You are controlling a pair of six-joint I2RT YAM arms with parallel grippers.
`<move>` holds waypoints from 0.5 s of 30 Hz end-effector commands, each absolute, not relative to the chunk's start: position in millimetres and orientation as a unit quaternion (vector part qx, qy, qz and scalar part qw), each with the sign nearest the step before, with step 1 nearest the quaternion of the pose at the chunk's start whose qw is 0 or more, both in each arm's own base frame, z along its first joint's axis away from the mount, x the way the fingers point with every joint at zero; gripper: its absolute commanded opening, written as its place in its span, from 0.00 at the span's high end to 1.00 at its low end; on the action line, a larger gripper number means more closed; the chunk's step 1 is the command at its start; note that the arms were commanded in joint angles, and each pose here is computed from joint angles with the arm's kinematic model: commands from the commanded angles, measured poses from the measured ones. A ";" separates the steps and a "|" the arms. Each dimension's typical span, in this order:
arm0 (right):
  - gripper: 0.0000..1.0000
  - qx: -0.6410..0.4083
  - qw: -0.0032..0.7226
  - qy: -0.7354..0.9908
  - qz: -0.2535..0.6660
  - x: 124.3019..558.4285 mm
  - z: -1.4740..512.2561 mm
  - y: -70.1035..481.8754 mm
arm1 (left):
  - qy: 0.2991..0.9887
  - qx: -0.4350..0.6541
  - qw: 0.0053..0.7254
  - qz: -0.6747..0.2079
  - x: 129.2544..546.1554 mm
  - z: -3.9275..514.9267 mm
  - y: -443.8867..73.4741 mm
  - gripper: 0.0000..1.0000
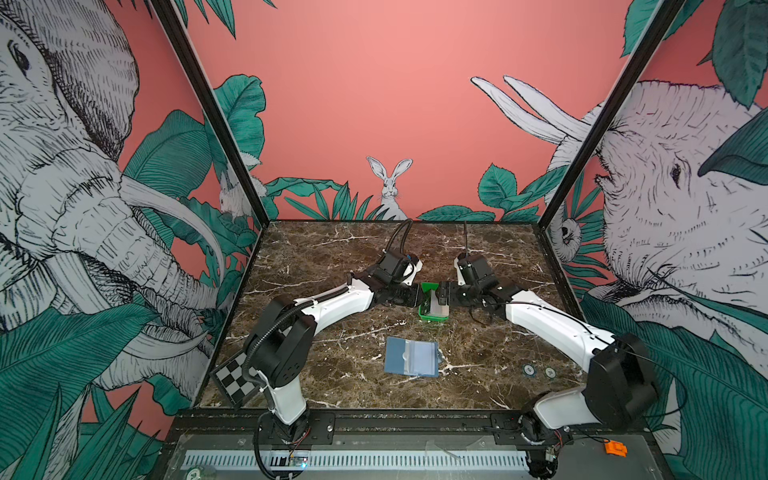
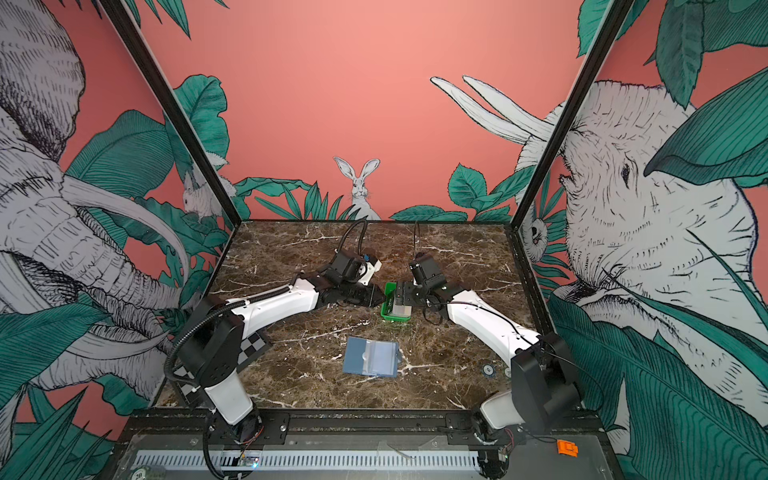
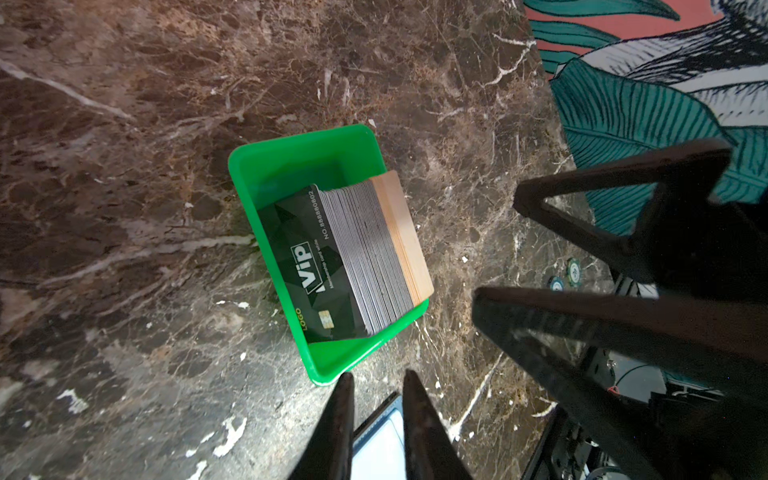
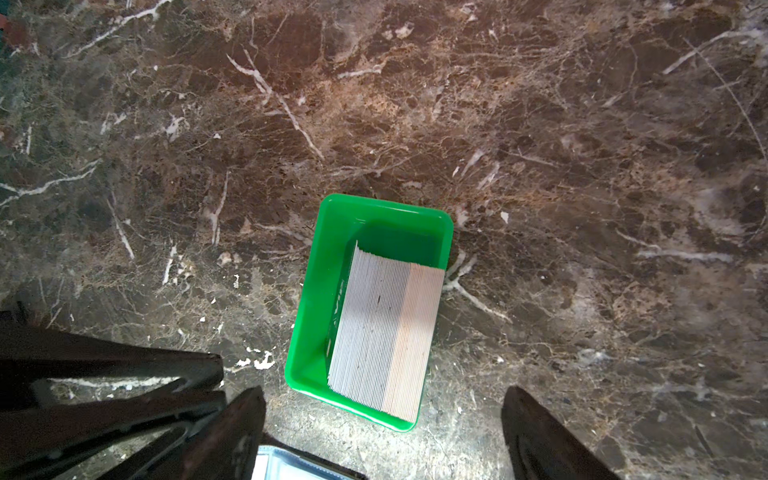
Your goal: Put the credit cards into the card holder
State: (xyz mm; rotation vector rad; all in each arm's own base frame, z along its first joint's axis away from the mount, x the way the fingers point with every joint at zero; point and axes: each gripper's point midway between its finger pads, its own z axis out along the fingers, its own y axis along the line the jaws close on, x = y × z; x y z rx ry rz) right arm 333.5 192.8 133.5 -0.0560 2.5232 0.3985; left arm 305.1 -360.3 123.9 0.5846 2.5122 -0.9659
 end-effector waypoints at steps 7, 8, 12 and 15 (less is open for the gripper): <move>0.03 0.001 0.303 0.943 0.141 349.4 124.3 191.1 | 0.880 0.252 0.201 -0.348 319.7 128.1 -369.9 0.76; 0.03 0.003 0.303 0.943 0.140 350.3 122.9 190.2 | 0.881 0.255 0.199 -0.347 319.2 126.3 -369.7 0.77; 0.02 0.012 0.303 0.943 0.138 351.2 117.3 189.3 | 0.889 0.234 0.197 -0.341 330.2 118.2 -357.8 0.77; 0.02 0.014 0.301 0.944 0.137 351.9 112.7 189.3 | 0.890 0.235 0.182 -0.344 328.8 115.9 -360.8 0.76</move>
